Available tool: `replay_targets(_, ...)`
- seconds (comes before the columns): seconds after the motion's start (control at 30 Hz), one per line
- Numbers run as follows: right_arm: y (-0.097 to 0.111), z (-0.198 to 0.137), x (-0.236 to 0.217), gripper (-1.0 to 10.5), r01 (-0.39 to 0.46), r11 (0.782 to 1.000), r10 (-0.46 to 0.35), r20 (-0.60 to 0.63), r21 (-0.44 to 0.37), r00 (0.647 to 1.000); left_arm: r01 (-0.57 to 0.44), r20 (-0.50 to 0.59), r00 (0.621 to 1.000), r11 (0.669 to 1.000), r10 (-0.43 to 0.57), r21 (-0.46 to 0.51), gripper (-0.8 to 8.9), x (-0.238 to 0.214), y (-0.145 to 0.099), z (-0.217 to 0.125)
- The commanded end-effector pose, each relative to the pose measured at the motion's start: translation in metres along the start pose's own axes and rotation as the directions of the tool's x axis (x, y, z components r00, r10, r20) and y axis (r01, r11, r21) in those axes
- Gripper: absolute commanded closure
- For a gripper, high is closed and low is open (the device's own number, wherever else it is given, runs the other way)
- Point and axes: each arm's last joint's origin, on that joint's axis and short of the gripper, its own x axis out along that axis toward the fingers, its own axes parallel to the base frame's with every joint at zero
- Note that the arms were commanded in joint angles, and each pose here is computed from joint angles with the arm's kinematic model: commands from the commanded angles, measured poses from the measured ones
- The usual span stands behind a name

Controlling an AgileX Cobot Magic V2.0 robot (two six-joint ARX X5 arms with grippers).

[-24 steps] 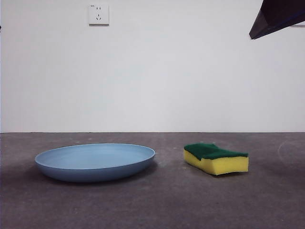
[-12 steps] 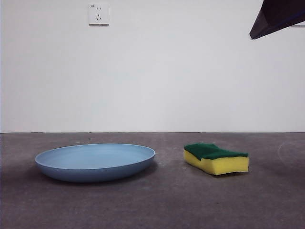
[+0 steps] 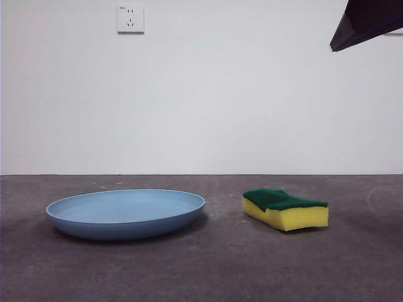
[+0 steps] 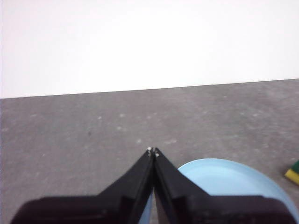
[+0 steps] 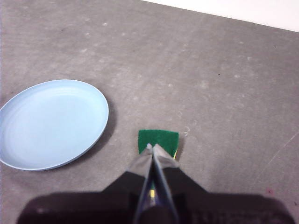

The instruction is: Pick up the plate,pick up the cloth,clean the plate with the cloth

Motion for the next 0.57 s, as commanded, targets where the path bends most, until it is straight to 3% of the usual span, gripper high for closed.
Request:
replay_targets(0.03,0.000,-0.002,0.001,9.6,0.001,1.000,-0.001,-0.002,-0.006,1.000,-0.011,0.008,1.000,1.000,0.011,0.008,8.16,0.000,0.002,-0.021)
replay_targets(0.33,0.000,-0.002,0.001,9.6,0.001,1.000,-0.001,-0.002,-0.006,1.000,-0.030,0.004,1.000,1.000,0.030,-0.003,8.16,0.005,0.005,-0.066)
replay_targets(0.57,0.000,-0.002,0.001,9.6,0.001,1.000,-0.001,-0.002,-0.006,1.000,-0.050,-0.054,0.997,0.999,0.049,-0.019,8.16,0.005,0.007,-0.076)
